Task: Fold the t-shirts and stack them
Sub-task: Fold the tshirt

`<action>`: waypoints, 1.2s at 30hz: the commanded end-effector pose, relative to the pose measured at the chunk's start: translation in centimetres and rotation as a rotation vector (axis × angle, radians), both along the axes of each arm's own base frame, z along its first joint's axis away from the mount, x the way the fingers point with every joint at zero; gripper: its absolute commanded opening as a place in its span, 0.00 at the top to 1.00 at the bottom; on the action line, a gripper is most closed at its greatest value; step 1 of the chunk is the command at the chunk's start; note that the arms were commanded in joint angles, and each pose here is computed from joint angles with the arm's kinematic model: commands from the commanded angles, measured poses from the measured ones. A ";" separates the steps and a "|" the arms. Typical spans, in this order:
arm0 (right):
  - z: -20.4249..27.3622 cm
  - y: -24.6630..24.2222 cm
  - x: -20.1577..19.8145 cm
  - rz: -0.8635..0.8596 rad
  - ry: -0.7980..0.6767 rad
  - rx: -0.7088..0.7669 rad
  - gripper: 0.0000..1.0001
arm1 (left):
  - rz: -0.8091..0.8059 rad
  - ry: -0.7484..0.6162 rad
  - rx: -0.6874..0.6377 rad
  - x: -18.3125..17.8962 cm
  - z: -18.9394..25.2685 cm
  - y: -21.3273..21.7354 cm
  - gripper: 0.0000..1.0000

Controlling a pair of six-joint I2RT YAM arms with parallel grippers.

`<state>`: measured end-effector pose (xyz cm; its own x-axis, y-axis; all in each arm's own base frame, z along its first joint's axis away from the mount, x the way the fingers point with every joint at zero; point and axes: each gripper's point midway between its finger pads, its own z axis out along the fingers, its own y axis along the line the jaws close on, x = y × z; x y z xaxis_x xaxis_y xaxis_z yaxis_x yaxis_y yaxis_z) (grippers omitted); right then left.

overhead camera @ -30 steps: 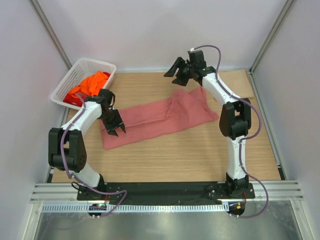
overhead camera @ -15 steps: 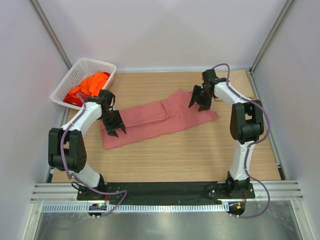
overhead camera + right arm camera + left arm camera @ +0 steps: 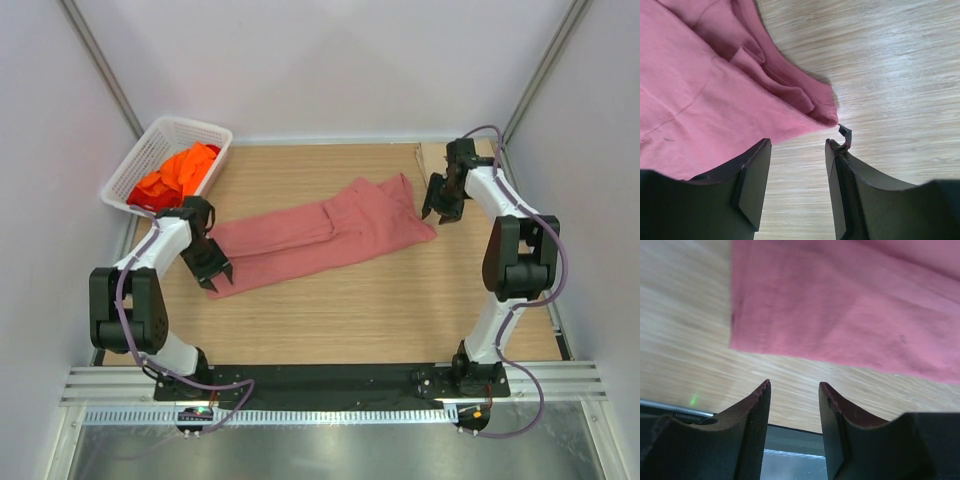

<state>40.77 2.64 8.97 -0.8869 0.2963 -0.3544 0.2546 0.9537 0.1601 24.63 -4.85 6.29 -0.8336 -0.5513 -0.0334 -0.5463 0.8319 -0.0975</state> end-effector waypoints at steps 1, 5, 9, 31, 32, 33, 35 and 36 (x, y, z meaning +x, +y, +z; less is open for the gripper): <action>-1.0 -0.3 0.0 0.037 0.025 -0.024 0.46 | 0.135 0.024 0.019 -1.6 -0.5 1.4 0.57; -1.5 -1.1 0.5 0.017 0.025 0.004 0.49 | 0.231 0.046 0.003 -2.2 -1.0 2.9 0.59; -2.1 -0.5 0.3 0.031 0.040 0.034 0.51 | 0.265 0.064 0.007 -2.8 -1.0 3.8 0.58; -2.6 0.9 0.9 0.053 0.071 0.111 0.52 | 0.226 0.032 -0.039 1.4 -3.8 5.7 0.62; -2.6 0.9 1.0 0.054 0.068 0.112 0.52 | 0.223 0.021 -0.038 1.7 -3.6 5.7 0.62; -2.7 1.0 1.0 0.054 0.068 0.113 0.52 | 0.221 0.017 -0.038 1.8 -3.5 5.7 0.62; -2.8 1.1 1.0 0.056 0.074 0.119 0.52 | 0.220 0.024 -0.041 1.7 -3.1 5.7 0.62; -2.8 1.1 1.0 0.057 0.074 0.121 0.52 | 0.223 0.011 -0.039 1.9 -2.7 5.7 0.62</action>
